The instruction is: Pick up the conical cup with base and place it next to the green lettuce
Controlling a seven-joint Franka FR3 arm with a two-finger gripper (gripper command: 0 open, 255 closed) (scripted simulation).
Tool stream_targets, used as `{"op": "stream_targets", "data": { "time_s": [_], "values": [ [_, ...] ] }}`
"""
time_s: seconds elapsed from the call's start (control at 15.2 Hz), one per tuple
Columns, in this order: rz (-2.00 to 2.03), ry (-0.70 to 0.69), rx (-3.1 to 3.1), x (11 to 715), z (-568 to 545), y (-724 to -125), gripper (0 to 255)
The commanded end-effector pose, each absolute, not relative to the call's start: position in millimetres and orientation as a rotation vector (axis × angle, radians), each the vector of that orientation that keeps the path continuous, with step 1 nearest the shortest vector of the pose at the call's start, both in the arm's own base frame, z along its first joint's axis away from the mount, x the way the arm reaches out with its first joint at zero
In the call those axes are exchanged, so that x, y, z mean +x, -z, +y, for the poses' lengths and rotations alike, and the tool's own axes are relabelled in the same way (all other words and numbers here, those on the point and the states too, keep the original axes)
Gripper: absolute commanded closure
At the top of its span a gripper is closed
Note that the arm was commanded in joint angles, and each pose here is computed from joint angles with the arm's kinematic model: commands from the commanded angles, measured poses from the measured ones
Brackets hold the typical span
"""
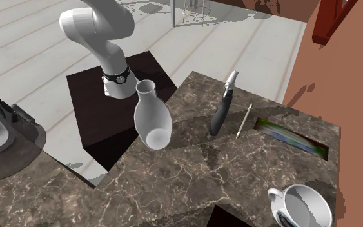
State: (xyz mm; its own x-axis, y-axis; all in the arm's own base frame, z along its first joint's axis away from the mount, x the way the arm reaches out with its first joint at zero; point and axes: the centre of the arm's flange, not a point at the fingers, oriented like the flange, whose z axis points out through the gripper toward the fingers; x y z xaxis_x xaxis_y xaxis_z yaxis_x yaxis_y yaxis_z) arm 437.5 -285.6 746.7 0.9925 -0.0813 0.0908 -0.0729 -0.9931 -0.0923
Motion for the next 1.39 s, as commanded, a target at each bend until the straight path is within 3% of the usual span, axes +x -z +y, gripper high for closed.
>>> {"op": "stream_targets", "data": {
  "time_s": [0.0, 1.32],
  "values": [
    [0.118, 0.146, -3.047, 437, -286, -737, 255],
    [0.118, 0.146, -3.047, 437, -286, -631, 255]
  ]
}}
